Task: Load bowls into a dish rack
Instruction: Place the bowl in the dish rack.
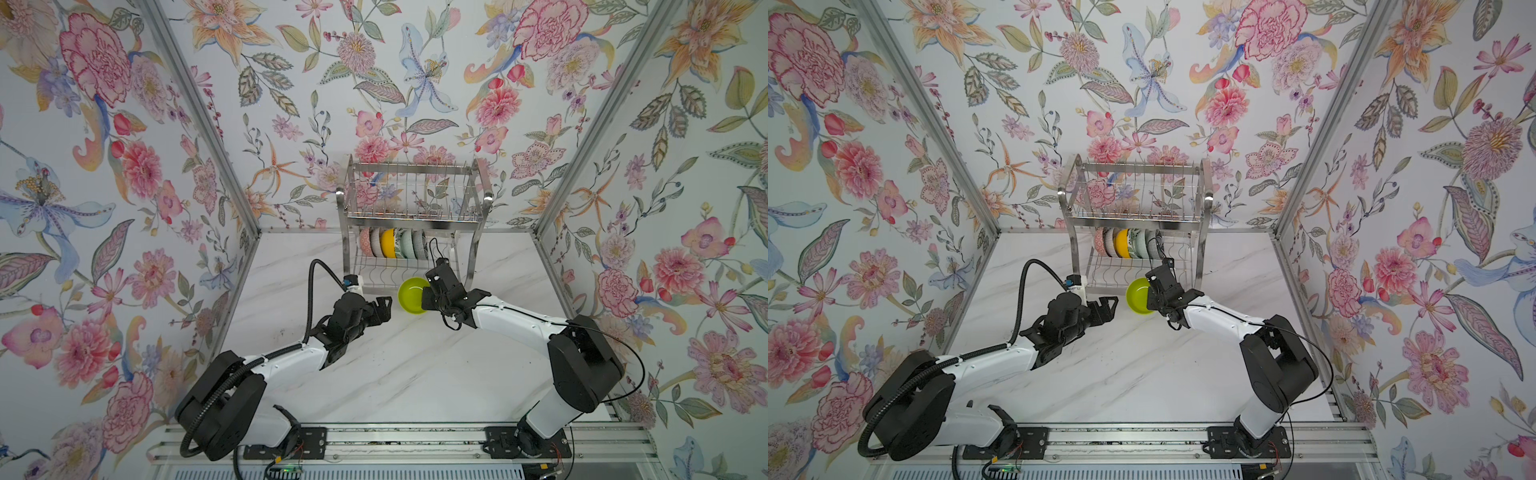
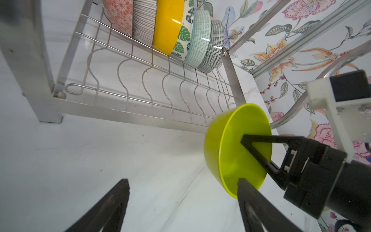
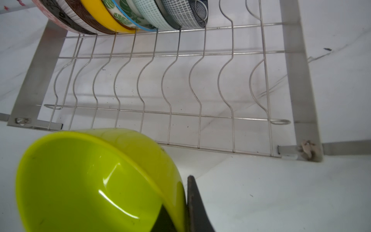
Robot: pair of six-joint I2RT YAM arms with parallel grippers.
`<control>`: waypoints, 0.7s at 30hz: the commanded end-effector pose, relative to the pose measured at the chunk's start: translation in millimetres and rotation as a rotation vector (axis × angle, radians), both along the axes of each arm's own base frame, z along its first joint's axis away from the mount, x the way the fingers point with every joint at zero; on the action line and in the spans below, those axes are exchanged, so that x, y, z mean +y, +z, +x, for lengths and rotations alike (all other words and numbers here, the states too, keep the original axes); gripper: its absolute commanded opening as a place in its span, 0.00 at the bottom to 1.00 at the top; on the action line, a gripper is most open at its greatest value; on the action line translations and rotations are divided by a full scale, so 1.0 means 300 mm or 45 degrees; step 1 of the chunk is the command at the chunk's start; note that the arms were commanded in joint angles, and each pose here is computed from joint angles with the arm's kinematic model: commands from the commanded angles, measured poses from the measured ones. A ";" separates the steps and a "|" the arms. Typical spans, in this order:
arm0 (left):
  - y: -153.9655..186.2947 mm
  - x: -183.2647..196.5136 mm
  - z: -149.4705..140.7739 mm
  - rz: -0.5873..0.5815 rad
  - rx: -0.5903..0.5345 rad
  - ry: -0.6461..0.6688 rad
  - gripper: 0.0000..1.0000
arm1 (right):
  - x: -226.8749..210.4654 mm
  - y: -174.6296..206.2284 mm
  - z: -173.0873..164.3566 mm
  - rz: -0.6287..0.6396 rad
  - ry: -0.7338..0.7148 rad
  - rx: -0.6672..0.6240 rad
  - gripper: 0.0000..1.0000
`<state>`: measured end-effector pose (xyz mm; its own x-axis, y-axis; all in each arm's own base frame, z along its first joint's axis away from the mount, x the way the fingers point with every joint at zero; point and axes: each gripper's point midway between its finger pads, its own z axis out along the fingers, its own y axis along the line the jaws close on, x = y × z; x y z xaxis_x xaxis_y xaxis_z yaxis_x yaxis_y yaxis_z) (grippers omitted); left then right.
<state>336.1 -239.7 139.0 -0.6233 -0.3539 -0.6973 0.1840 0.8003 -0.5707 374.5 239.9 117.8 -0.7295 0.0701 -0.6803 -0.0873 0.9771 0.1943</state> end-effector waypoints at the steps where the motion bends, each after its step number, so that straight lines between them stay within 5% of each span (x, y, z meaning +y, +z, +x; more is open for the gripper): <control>1: 0.065 -0.053 0.033 -0.105 -0.043 -0.047 0.83 | 0.042 0.133 0.045 0.071 0.000 -0.140 0.00; 10: 0.059 -0.065 0.055 -0.098 -0.048 -0.036 0.75 | 0.131 0.188 0.051 0.108 0.045 -0.194 0.00; 21: 0.078 -0.046 0.087 -0.091 -0.086 0.032 0.44 | 0.223 0.258 0.015 0.137 0.063 -0.303 0.00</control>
<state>350.8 -255.6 151.0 -0.6074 -0.3929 -0.6905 0.2091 0.7594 -0.6161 371.0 298.9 171.3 -0.6206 0.0735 -0.7807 -0.1947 0.9500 0.2442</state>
